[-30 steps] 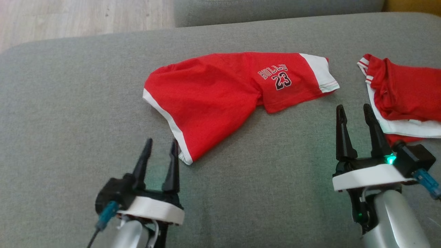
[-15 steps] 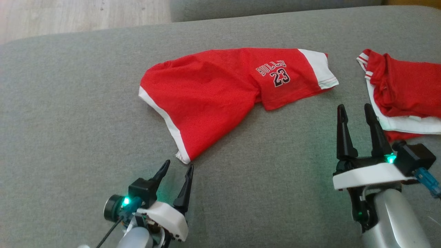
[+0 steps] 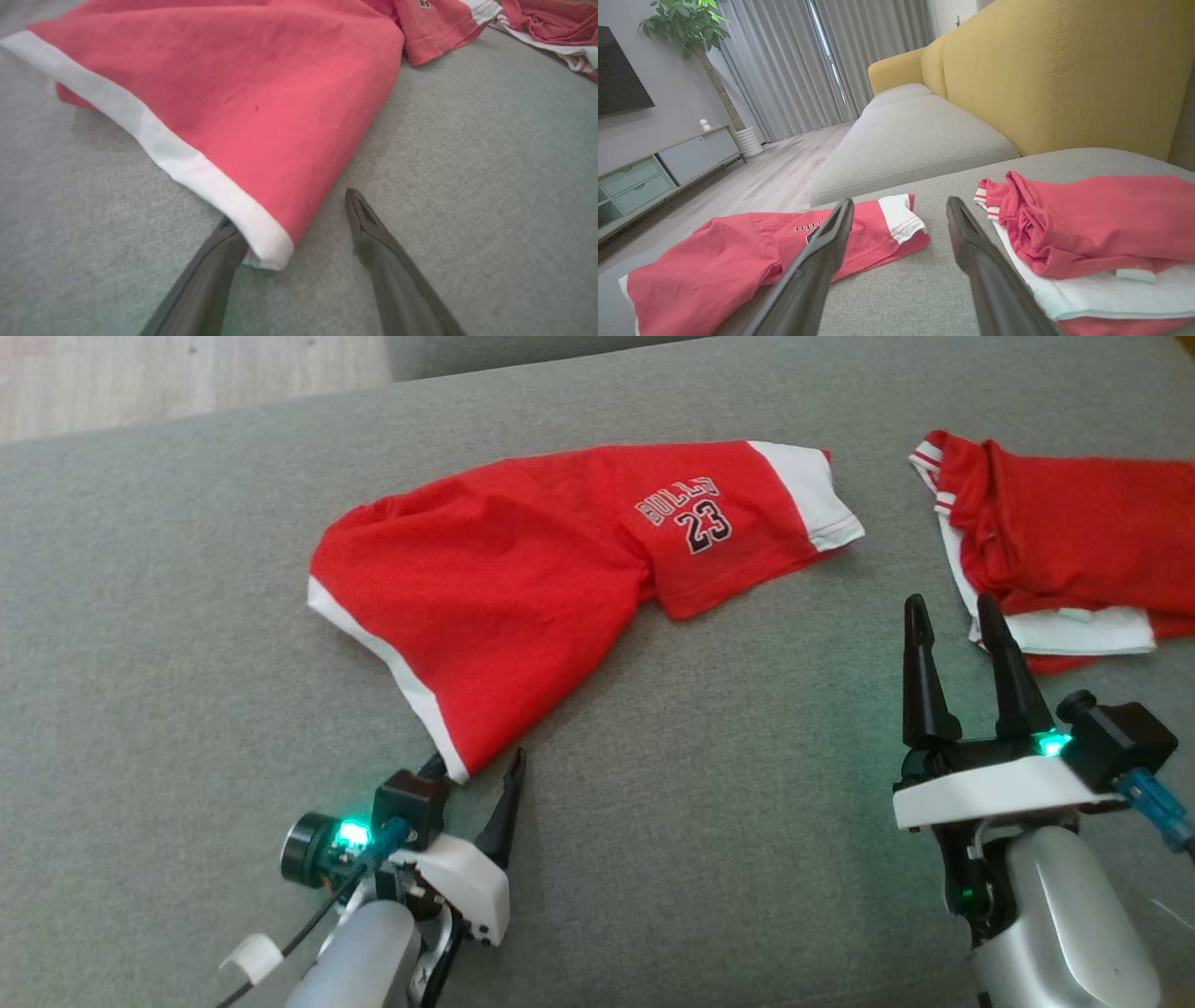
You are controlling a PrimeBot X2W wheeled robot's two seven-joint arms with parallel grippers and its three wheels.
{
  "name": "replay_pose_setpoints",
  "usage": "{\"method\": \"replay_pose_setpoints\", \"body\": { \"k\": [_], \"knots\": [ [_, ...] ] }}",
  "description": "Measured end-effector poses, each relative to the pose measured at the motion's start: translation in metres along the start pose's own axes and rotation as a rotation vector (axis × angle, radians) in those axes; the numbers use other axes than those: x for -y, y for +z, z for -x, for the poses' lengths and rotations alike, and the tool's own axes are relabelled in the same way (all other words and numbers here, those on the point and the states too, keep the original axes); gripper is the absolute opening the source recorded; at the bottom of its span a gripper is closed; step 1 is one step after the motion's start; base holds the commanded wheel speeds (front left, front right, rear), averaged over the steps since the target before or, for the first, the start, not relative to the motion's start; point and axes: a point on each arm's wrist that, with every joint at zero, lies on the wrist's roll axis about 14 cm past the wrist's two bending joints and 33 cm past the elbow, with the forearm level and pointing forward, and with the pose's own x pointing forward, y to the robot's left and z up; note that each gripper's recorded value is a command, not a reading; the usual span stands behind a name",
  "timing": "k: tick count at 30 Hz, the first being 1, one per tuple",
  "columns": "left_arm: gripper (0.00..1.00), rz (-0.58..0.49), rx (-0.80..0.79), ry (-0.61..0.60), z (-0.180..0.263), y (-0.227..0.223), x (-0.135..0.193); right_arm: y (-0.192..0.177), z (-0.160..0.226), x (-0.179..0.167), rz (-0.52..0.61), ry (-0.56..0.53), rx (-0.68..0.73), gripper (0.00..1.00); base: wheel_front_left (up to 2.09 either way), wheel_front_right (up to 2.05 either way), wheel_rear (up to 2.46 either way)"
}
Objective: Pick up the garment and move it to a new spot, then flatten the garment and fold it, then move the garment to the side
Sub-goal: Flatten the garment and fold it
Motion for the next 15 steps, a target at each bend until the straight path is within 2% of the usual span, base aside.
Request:
{"method": "replay_pose_setpoints", "body": {
  "k": [1,2,3,4,10,15],
  "knots": [
    [1.00,-0.004,-0.002,-0.002,-0.002,0.001,0.000,0.000,0.001,0.002,0.001,-0.004,0.000,1.00,0.00,0.00,0.00],
    [0.50,-0.007,-0.002,-0.003,-0.004,0.002,0.001,0.000,0.002,0.003,0.002,-0.008,0.000,1.00,0.00,0.00,0.00],
    [0.21,-0.008,-0.001,-0.006,-0.005,0.002,0.002,0.001,0.002,0.004,0.003,-0.010,0.001,1.00,0.00,0.00,0.00],
    [0.00,-0.006,-0.001,-0.017,-0.006,0.003,0.005,0.002,0.003,0.004,0.003,-0.013,0.003,1.00,0.00,0.00,0.00],
    [0.00,0.038,0.032,-0.114,-0.007,0.012,0.028,0.004,0.005,0.007,0.003,-0.020,0.010,1.00,0.00,0.00,0.00],
    [0.00,0.113,0.185,-0.287,-0.004,0.065,0.081,0.009,0.005,0.013,-0.002,-0.039,0.024,1.00,0.00,0.00,0.00]
  ]
}}
